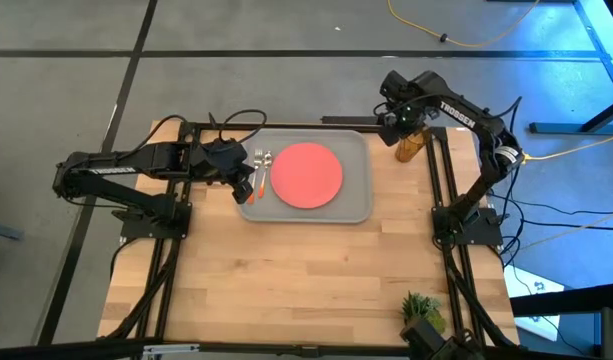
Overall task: Pick and place plate/cup/fork/spoon on tray
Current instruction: Put the orange cup on the gray tray to the top right of the pink plate
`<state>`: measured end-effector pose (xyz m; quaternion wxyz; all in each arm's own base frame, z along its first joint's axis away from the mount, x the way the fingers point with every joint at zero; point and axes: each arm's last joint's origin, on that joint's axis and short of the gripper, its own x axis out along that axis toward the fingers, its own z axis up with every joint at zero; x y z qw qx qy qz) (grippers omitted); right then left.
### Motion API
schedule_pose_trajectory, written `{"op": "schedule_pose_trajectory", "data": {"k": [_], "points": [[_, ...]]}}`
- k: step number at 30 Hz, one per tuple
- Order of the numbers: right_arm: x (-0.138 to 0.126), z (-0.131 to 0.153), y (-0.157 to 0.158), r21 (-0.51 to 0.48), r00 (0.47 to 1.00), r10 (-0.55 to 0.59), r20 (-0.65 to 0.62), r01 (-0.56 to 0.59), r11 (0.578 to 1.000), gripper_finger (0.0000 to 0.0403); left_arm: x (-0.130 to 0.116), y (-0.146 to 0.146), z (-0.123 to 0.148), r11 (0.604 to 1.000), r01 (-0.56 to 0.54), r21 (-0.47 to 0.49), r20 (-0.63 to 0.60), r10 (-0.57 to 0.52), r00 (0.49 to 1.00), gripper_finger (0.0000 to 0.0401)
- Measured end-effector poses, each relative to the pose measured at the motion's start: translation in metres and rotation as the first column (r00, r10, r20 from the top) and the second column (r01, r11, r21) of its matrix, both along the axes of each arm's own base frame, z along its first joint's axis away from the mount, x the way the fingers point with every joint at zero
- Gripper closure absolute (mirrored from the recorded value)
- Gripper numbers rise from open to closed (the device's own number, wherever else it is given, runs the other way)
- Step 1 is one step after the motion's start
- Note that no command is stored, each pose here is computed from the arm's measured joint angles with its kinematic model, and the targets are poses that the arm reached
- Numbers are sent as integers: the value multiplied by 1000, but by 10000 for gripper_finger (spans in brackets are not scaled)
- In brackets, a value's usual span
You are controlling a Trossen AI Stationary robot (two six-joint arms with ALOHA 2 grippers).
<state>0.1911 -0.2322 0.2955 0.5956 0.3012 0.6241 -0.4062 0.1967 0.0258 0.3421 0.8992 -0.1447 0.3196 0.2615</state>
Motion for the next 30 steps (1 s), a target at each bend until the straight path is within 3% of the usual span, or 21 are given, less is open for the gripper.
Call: {"op": "schedule_pose_trajectory", "data": {"k": [4, 10, 15, 21, 30], "points": [[-4, -14, 2, 35, 999, -19, -30, 20, 999, 324, 0, 0, 0, 1000, 0, 0, 0, 0, 1000, 401], [-2, -35, 0, 48, 999, 41, -8, -40, 998, 325, 0, 0, 0, 1000, 0, 1, 0, 0, 1000, 401], [0, -36, -2, 28, 995, 102, 9, -102, 994, 382, 0, 0, 0, 1000, 1, 1, 0, -1, 1000, 401], [4, -19, -4, -12, 989, 145, 24, -145, 989, 393, 0, 0, 0, 1000, 1, 1, 0, -1, 1000, 401], [24, 37, 11, -104, 961, 273, 43, -267, 958, 393, 0, 0, 0, 1000, 4, -2, 0, -4, 1000, 401]]}}
